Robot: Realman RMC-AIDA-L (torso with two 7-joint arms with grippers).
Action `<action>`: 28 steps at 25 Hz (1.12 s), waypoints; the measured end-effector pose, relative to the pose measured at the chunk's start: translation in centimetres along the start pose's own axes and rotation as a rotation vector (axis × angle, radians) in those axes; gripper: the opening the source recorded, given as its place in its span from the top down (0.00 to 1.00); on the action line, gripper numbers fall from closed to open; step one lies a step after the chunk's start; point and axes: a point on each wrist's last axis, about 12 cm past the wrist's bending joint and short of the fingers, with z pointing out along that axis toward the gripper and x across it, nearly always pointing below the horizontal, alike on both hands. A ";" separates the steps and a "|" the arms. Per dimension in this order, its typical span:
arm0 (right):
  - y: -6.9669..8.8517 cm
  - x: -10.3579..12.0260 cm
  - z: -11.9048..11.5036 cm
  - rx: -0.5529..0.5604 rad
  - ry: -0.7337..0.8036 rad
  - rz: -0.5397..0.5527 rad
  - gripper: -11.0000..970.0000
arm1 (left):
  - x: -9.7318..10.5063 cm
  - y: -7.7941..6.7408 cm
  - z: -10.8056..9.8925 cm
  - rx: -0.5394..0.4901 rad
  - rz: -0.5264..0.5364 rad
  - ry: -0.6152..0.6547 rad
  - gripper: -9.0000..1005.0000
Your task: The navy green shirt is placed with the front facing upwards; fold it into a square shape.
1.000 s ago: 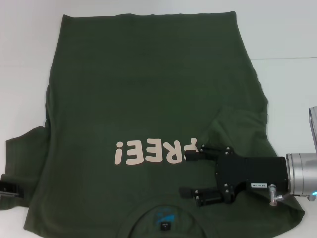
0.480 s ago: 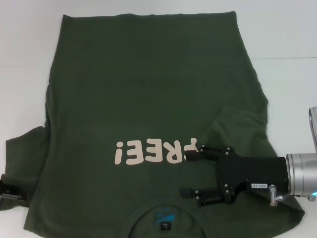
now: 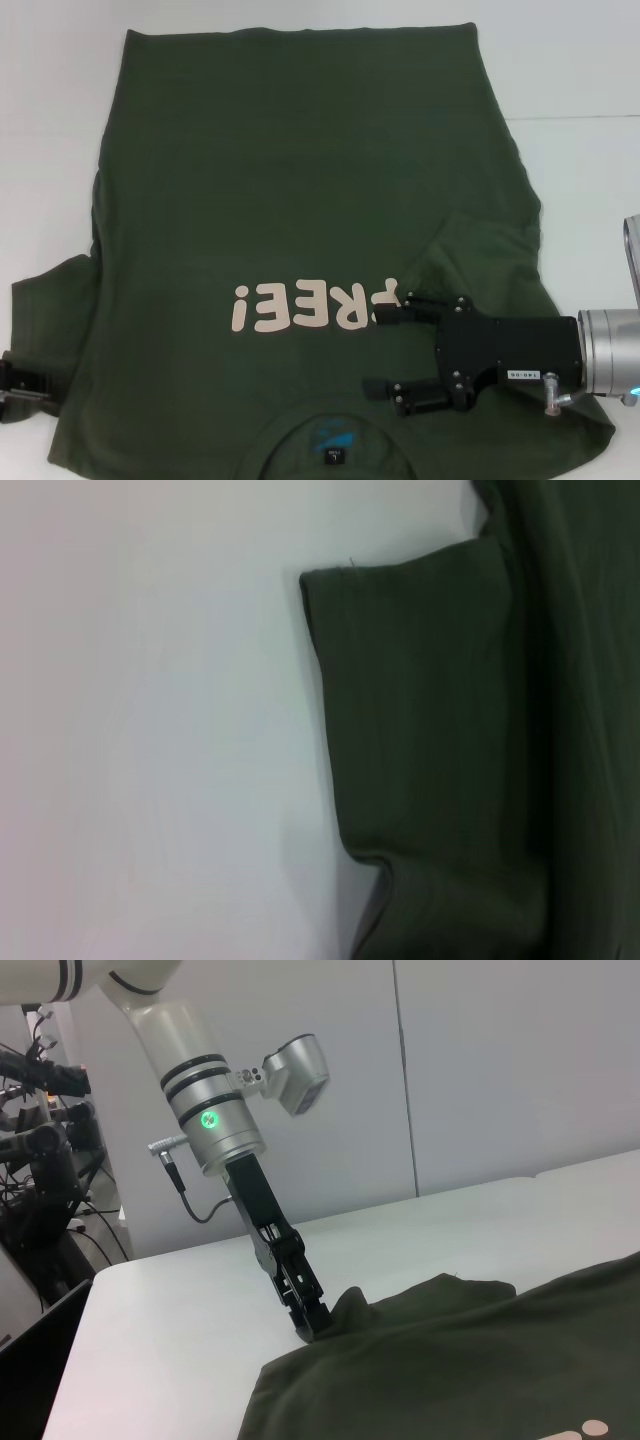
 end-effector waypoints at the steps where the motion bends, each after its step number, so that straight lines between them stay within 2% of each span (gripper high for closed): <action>1: 0.0 0.0 0.0 0.000 0.000 0.000 0.02 | 0.0 0.0 0.0 -0.001 0.001 -0.001 0.19; 7: 0.0 0.0 0.0 -0.002 -0.001 0.000 0.03 | -0.2 -0.3 0.1 -0.008 0.002 0.001 0.19; 15: 0.1 0.1 -0.1 -0.001 -0.002 0.005 0.03 | -0.4 -1.1 0.6 -0.024 0.050 0.022 0.41; 25: 0.2 0.2 -0.2 -0.001 -0.006 0.009 0.02 | -0.9 -1.7 0.7 -0.044 0.076 0.003 0.61; 28: 0.2 0.2 -0.2 -0.002 -0.005 0.009 0.03 | -1.0 -1.8 0.6 -0.050 0.084 -0.008 0.72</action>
